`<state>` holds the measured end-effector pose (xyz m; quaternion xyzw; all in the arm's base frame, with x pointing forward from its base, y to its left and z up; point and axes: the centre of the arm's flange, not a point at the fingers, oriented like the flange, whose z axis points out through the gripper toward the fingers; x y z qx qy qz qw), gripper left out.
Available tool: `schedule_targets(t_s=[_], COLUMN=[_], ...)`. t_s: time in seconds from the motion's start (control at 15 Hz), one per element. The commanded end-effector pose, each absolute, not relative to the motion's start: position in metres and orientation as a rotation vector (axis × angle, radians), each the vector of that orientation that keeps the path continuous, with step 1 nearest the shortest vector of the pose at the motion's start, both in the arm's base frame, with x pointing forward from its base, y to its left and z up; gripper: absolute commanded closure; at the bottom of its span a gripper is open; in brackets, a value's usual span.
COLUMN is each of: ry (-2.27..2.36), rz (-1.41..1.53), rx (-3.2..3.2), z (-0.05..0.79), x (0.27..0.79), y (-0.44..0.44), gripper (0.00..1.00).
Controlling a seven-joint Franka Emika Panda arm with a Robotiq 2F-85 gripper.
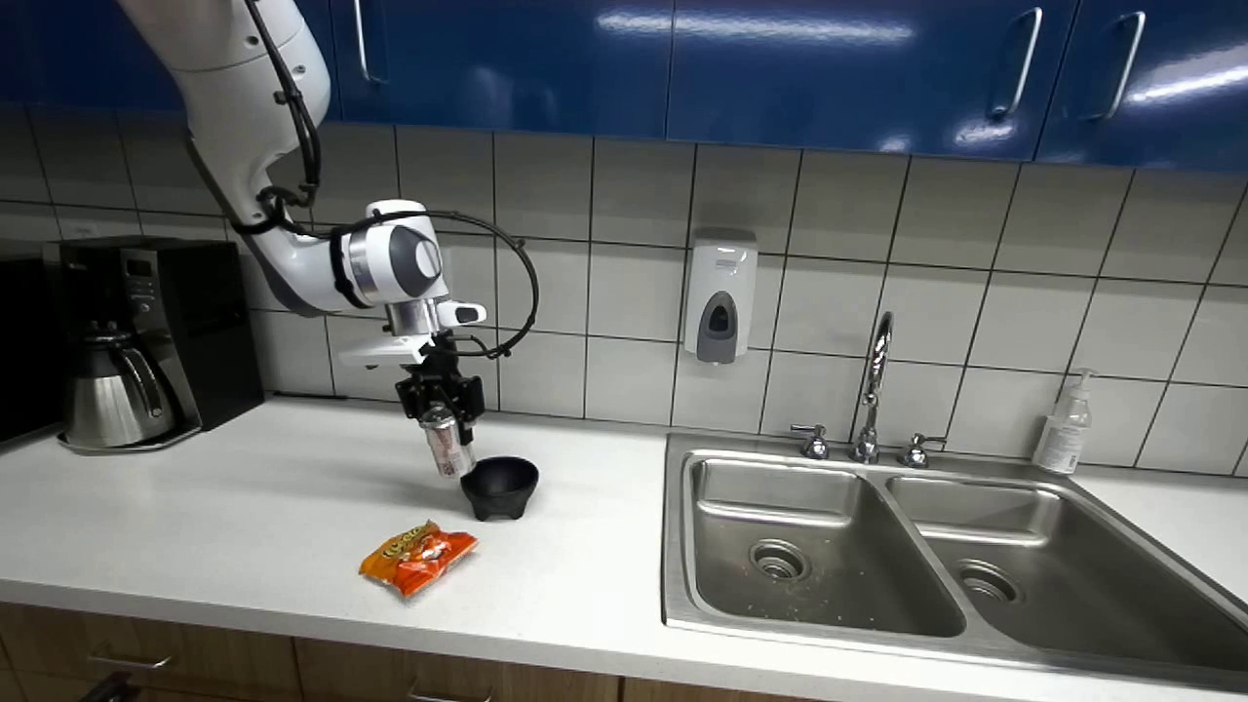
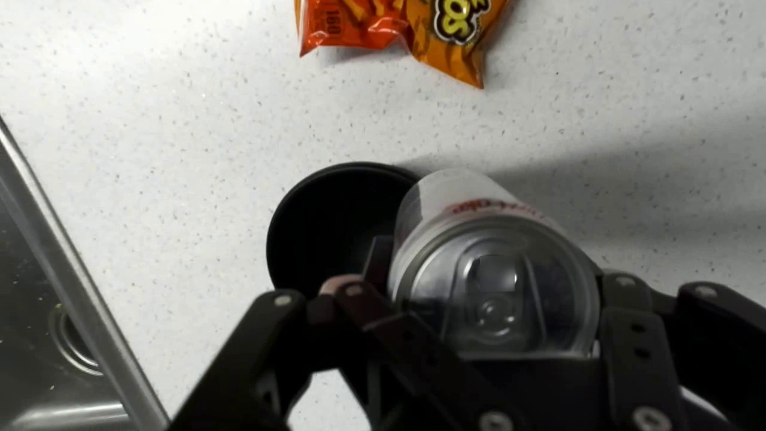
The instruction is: Put the grey can inside the black bowl
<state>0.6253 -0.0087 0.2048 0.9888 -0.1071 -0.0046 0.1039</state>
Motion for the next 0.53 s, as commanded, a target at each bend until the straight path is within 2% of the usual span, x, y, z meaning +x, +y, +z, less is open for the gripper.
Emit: schedule_targets(t_s=[0.0,0.47], ry=[-0.331,-0.408], rz=[-0.057,-0.142], rx=[2.892,2.854], z=[0.205,0.179], x=[0.664,0.687], y=[-0.029,-0.068], gripper=[0.60,0.60])
